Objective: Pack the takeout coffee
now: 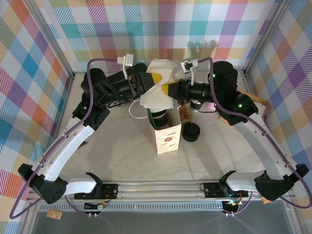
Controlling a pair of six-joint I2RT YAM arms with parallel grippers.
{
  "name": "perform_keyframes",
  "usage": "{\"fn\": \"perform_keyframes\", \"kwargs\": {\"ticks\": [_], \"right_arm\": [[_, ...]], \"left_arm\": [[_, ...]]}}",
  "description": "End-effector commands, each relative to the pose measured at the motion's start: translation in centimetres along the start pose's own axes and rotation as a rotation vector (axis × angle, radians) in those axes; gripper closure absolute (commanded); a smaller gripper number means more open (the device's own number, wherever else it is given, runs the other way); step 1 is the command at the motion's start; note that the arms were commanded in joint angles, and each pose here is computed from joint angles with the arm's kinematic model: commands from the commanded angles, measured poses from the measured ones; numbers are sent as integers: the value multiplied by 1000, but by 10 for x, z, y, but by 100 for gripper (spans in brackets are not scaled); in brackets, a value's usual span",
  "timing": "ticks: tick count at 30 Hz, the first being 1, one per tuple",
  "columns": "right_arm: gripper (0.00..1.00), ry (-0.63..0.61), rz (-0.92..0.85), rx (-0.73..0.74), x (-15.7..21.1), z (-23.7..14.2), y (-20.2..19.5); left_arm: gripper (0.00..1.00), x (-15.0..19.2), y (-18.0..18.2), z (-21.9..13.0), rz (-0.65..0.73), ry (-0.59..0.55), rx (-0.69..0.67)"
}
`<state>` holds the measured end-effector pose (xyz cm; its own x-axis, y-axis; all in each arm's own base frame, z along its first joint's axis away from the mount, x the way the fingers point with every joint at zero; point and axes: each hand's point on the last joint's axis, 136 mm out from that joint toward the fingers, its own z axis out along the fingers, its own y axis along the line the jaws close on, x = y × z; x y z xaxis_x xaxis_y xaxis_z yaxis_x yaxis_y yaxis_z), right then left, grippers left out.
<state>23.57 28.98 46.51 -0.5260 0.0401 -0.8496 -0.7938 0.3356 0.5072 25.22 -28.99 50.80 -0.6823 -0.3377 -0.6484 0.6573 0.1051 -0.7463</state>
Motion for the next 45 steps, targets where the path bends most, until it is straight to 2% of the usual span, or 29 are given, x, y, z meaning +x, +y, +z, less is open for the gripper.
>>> {"fn": "perform_keyframes", "kwargs": {"ticks": [1, 3, 6, 10, 11, 15, 19, 27, 30, 32, 34, 37, 44, 45], "right_arm": [[100, 30, -36, 81, 10, -7, -11], [100, 71, -52, 145, 24, -7, -25], [100, 166, -152, 230, 52, 1, -39], [100, 279, -301, 352, 85, 17, -62], [100, 292, -326, 383, 89, 19, -68], [100, 314, -429, 506, 97, 24, -91], [100, 349, -512, 520, 106, 26, -99], [99, 467, -492, 518, 137, 29, -114], [89, 501, -461, 497, 145, 26, -110], [62, 519, -447, 482, 147, 22, -106], [52, 537, -438, 466, 148, 18, -100], [47, 536, -430, 452, 144, 15, -93], [46, 518, -438, 388, 135, 15, -77], [42, 503, -446, 397, 130, 16, -78]], "left_arm": [[24, -19, -3, -30, 106, -139, -123], [17, -28, 10, -53, 170, -225, -265], [14, -39, 27, -96, 260, -350, -487], [14, -47, 29, -128, 335, -440, -610], [14, -43, 35, -132, 332, -427, -645], [14, -44, 35, -141, 332, -447, -670], [14, -42, 40, -141, 298, -468, -664], [15, -46, 41, -137, 271, -495, -643], [15, -45, 44, -137, 263, -495, -648], [15, -45, 44, -138, 260, -499, -648], [15, -45, 44, -139, 261, -503, -651], [16, -46, 43, -140, 261, -508, -652], [16, -46, 39, -144, 260, -512, -653], [16, -46, 39, -145, 257, -515, -653]]}}
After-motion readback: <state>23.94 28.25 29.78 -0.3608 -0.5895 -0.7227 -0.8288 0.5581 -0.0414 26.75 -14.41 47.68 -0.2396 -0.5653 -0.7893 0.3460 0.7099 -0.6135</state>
